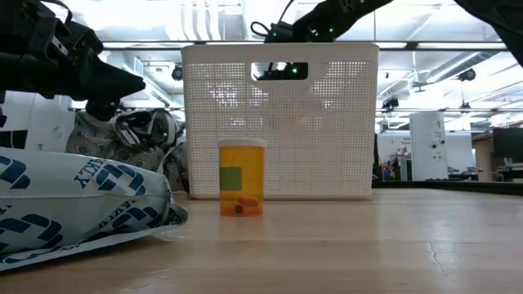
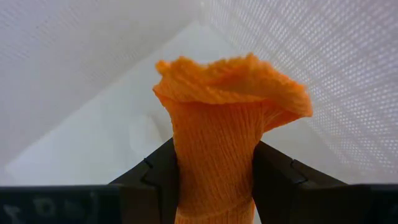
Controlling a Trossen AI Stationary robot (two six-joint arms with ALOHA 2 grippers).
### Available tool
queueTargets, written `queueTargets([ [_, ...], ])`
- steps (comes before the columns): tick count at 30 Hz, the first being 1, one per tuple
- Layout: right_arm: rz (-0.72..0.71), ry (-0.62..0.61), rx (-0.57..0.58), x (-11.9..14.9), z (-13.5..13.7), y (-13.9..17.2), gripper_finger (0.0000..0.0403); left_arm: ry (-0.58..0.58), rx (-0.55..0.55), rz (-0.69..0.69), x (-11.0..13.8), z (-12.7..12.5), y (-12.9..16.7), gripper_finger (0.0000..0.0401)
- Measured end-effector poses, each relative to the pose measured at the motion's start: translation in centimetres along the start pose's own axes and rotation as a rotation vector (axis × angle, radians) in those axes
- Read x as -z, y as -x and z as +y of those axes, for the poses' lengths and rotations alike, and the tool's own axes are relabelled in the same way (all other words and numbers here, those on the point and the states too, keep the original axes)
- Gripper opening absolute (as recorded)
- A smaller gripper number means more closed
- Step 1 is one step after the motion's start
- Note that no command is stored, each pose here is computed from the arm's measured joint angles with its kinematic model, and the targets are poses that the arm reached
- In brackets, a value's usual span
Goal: Pick & place medical supplies in basket/bin
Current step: Put the orange bandage into the white bin, then put the orange medicine bottle into the white bin
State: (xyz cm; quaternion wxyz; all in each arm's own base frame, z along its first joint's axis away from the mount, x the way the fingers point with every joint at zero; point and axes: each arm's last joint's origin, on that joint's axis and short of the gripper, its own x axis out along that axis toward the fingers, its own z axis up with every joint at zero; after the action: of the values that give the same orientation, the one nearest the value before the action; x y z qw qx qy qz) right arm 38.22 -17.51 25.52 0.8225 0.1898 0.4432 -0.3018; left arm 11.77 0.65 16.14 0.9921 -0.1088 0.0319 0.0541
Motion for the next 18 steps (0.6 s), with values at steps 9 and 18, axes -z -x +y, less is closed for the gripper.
queueTargets([
  [9, -0.022, -0.007, -0.004, -0.2, -0.1, 1.6, 0.0253, 0.0, 0.0, 0.0, 0.0, 0.0, 0.0, 0.0038],
  [18, -0.117, -0.034, -0.063, -0.6, 0.0, 6.1, 0.0312, 0.0, 0.0, 0.0, 0.0, 0.0, 0.0, 0.0038],
])
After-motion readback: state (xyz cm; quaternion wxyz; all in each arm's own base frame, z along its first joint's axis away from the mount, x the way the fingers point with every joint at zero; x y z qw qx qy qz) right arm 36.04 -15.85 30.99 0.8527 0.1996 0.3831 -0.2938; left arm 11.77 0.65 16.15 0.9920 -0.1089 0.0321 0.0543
